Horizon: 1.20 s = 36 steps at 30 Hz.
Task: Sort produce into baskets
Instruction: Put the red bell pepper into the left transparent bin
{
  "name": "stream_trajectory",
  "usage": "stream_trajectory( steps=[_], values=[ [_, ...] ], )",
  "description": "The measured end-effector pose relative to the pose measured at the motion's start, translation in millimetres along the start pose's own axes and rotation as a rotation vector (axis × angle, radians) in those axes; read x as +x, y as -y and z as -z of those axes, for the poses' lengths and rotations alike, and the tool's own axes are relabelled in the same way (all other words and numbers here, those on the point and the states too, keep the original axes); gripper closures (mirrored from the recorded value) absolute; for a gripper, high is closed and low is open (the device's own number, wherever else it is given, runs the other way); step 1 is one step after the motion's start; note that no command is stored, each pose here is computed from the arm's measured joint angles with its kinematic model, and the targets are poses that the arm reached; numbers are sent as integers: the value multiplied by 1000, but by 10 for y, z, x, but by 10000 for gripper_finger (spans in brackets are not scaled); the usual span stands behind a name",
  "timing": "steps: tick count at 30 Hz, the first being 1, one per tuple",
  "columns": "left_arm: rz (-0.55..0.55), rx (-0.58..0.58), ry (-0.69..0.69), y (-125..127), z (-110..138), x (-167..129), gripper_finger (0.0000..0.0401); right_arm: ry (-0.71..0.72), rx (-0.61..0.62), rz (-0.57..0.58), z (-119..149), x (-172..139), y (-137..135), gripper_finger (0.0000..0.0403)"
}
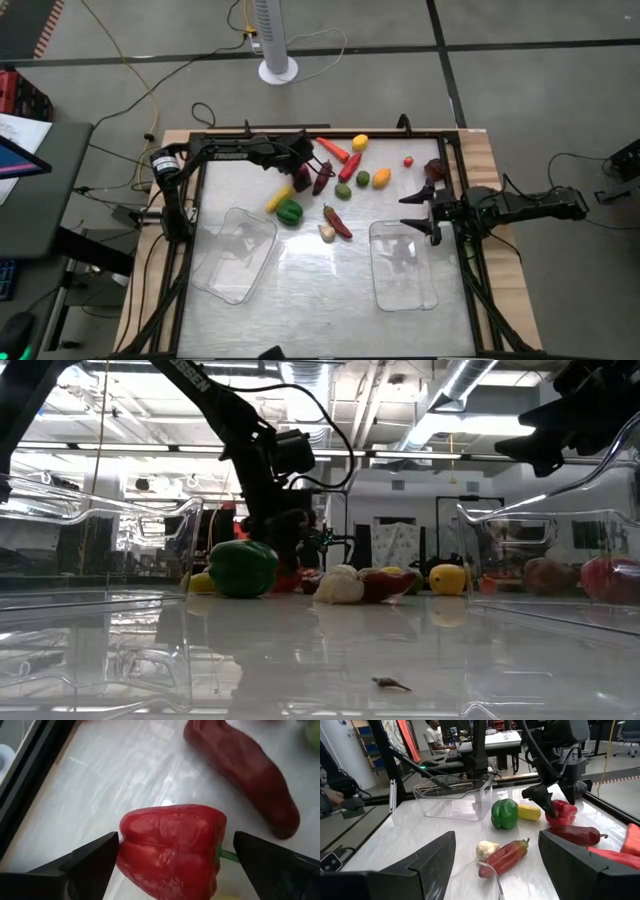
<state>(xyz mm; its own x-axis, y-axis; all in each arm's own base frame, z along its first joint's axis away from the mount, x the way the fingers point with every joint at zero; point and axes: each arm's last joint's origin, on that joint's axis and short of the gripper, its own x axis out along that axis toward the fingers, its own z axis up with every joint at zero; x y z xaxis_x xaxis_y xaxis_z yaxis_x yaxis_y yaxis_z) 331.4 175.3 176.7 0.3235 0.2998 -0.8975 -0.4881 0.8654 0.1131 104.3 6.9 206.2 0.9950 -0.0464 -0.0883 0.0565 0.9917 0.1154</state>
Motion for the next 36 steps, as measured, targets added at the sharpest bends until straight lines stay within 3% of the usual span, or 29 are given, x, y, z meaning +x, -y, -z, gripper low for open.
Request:
stream_trajectory(
  steps=[10, 15, 23, 28, 30, 36],
  values=[
    [-3, 21, -41, -11, 31, -29, 157, 29, -14, -3, -29, -1, -3, 93],
    [48, 7, -41, -16, -37, -248, 193, 56, -18, -5, -54, -2, -6, 93],
    [230, 11, 90, 141, -175, -1091, 221, 54, -18, -4, -52, -2, -6, 93],
    [399, 31, 131, 379, -13, -1699, 246, 52, -18, -3, -50, -1, -5, 93],
    [404, 39, 122, 482, 106, -1897, 254, 49, -18, -2, -47, -2, -5, 93],
    [260, -29, 62, 669, 520, -2352, 271, 42, -11, -2, -41, -1, -4, 93]
  ],
)
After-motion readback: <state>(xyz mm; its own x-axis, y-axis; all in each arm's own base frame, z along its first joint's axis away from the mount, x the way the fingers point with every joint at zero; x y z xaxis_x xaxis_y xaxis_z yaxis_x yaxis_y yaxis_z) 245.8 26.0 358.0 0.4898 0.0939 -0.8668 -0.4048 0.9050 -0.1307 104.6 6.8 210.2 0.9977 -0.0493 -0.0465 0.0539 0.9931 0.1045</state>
